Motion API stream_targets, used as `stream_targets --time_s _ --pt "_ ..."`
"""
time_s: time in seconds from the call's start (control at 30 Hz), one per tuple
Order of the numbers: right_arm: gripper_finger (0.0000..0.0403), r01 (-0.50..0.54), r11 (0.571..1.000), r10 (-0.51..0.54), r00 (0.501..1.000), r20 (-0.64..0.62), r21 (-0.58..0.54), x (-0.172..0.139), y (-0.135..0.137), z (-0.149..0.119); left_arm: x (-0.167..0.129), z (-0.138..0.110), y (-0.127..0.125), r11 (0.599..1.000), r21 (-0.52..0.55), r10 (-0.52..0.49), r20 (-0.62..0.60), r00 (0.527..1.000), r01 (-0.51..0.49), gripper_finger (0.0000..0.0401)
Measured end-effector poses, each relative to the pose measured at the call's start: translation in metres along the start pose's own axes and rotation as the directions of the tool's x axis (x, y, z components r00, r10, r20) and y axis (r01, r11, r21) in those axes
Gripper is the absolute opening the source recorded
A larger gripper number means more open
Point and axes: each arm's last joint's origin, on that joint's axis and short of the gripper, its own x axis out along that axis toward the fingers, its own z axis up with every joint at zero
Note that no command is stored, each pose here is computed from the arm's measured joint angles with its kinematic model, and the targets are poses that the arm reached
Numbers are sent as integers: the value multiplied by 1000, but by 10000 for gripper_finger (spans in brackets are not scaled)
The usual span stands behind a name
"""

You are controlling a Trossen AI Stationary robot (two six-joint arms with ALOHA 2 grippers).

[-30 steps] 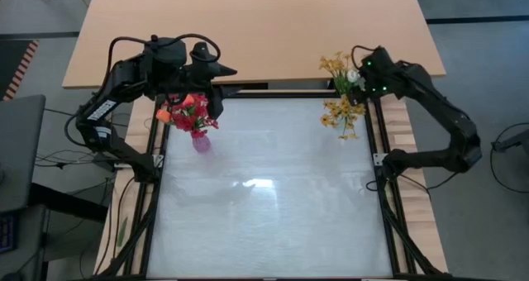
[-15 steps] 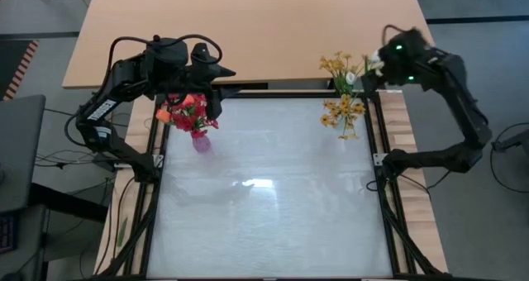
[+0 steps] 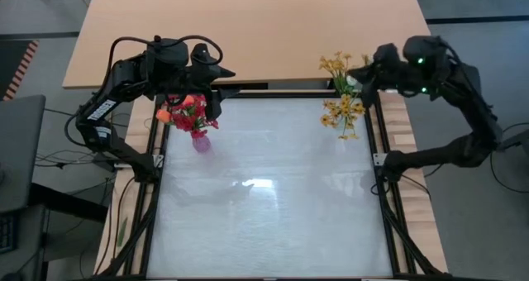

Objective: Sort flowers into vase by color
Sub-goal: Return to Home Position

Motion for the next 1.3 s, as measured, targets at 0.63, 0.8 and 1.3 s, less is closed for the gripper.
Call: stream_targets --time_s 0.63,0.8,1.3 --pt "20 54 998 -55 998 43 25 37 -16 -38 -5 -1 -2 997 -13 -79 8 997 80 212" --pt "20 -224 974 228 947 227 -43 7 2 -17 -36 3 2 996 -13 -82 106 991 83 212" --pt "20 -620 772 635 759 141 -137 73 85 -104 -26 -66 -37 990 -56 -107 290 951 129 212"
